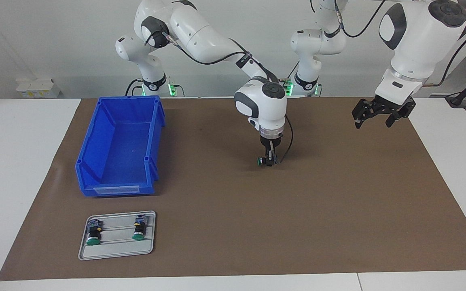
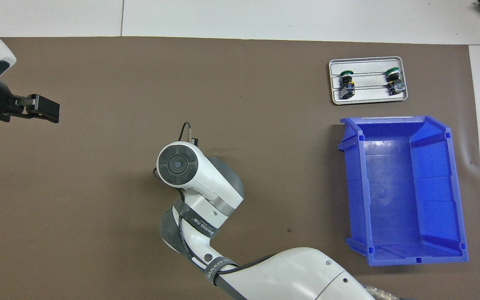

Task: Place and press button with both arms
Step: 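Lower the button onto the table and open the right gripper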

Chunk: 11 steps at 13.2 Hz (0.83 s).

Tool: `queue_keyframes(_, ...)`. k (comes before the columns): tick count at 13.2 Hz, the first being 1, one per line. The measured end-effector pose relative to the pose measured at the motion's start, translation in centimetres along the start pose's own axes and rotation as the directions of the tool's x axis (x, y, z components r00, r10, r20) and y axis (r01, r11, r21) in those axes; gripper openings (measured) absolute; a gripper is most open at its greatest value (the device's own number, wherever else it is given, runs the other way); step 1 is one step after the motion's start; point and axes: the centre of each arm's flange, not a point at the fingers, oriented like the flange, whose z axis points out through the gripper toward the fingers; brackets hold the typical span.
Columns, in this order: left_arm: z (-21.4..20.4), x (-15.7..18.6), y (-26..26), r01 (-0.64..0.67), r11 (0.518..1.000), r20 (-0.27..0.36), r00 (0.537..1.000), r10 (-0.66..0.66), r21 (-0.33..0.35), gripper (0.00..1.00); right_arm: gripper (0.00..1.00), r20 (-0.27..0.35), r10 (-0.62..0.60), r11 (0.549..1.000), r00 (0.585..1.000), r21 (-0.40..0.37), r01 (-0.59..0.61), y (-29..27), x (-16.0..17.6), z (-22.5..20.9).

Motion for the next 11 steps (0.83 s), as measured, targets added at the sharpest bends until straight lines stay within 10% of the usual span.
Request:
queue_keyframes(5, 0.0, 0.0, 0.0, 0.0, 1.0, 0.0, 1.0, 0.0, 0.0, 1.0, 0.9, 0.005, 0.002, 1.0, 1.0, 0.007, -0.002, -0.2, 0.3, -0.8)
queue_keyframes(11, 0.0, 0.0, 0.0, 0.0, 1.0, 0.0, 1.0, 0.0, 0.0, 1.0, 0.99, 0.051, -0.098, 0.992, 0.994, 0.084, 0.093, -4.6, 4.1, -8.6)
